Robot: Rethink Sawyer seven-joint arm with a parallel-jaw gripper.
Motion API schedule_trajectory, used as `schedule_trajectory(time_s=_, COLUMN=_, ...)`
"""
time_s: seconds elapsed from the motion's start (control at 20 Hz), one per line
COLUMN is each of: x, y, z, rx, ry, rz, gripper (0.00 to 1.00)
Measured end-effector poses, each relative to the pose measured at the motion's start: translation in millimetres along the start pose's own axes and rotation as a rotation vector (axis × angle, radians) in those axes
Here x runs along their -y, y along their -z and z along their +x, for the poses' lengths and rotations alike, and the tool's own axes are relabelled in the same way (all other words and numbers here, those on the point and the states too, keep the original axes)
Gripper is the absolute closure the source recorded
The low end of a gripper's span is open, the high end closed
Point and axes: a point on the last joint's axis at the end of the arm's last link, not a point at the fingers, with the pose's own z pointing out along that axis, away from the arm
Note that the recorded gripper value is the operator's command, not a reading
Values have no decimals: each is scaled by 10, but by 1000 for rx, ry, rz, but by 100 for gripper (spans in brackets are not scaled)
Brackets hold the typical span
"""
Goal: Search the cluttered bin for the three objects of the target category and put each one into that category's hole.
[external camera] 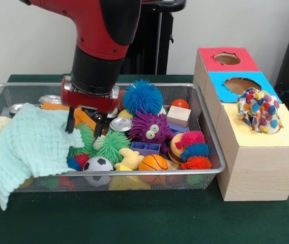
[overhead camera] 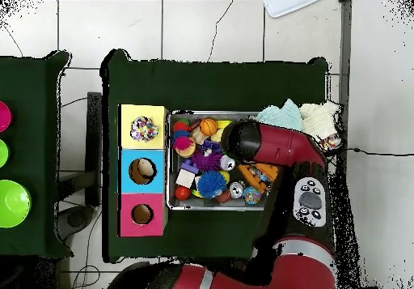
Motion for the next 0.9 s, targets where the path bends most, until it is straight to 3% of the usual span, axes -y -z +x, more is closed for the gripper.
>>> schedule_trajectory(time_s=0.1, x=100, y=44, z=104, rx=-54, ry=-8, rz=11, gripper=0)
schedule_trajectory(time_s=0.3, x=280, y=157, z=215, rx=-105, ry=-19, rz=31, gripper=0)
schedule_trajectory(time_s=0.65, x=574, y=322, z=300, rx=-126, ry=-28, rz=74, gripper=0)
schedule_trajectory(time_s=0.9, x=840, y=423, z=321, rx=-113, ry=-42, rz=102, gripper=0)
